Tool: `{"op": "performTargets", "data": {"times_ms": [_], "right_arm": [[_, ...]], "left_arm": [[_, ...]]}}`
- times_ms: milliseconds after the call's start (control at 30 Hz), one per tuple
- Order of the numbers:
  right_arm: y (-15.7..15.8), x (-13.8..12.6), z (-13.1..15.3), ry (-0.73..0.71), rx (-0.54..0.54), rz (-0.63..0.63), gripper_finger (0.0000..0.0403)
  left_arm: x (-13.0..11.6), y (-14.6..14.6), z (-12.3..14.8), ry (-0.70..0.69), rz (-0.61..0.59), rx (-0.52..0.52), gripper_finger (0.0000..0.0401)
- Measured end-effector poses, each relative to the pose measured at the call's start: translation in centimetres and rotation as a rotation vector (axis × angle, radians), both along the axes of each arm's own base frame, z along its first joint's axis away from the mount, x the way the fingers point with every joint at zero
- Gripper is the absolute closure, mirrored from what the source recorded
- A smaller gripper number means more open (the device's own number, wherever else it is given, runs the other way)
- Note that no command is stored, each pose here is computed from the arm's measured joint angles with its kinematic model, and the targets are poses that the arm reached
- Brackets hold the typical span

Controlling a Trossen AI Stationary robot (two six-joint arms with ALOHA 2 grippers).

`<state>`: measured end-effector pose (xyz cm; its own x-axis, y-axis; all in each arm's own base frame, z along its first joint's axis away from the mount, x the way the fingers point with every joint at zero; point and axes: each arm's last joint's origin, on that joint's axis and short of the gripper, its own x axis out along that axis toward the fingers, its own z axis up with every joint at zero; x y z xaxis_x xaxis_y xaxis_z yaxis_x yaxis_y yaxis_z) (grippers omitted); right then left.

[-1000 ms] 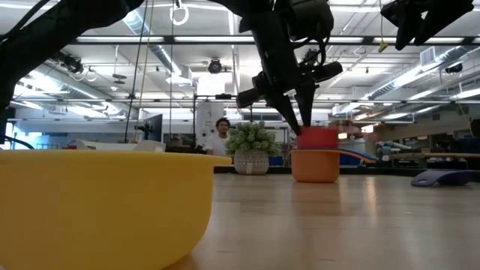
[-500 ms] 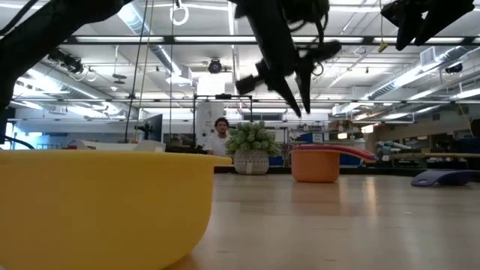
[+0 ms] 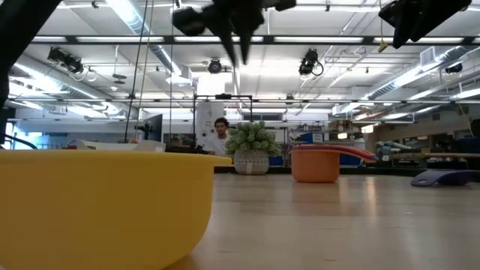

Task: Nest measuring cups in basket
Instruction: Stack the light blue measuring cup on top of the red measuring cup

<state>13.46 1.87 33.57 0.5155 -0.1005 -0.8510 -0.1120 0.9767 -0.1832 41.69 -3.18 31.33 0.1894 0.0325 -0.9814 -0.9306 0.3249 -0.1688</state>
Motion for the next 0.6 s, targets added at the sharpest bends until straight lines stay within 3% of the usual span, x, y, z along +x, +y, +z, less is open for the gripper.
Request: {"op": "performTargets", "data": {"times_ms": [133,367,600], "right_arm": [[0.3,1.5,-0.7,0.046,0.004,-0.014,0.0229],[0.9,4.6,-2.0,0.077,0.003,-0.01,0.0229],[0.9,6.1,-1.8,0.081,0.012,-0.05,0.0229]], "left_arm": [[-1.3,-3.0,-0.4,0.11,-0.044,0.008,0.0335],[-2.3,-5.5,0.3,0.081,-0.053,0.046,0.0335],[-3.9,-6.4,2.5,0.021,-0.083,0.046,0.0335]]}}
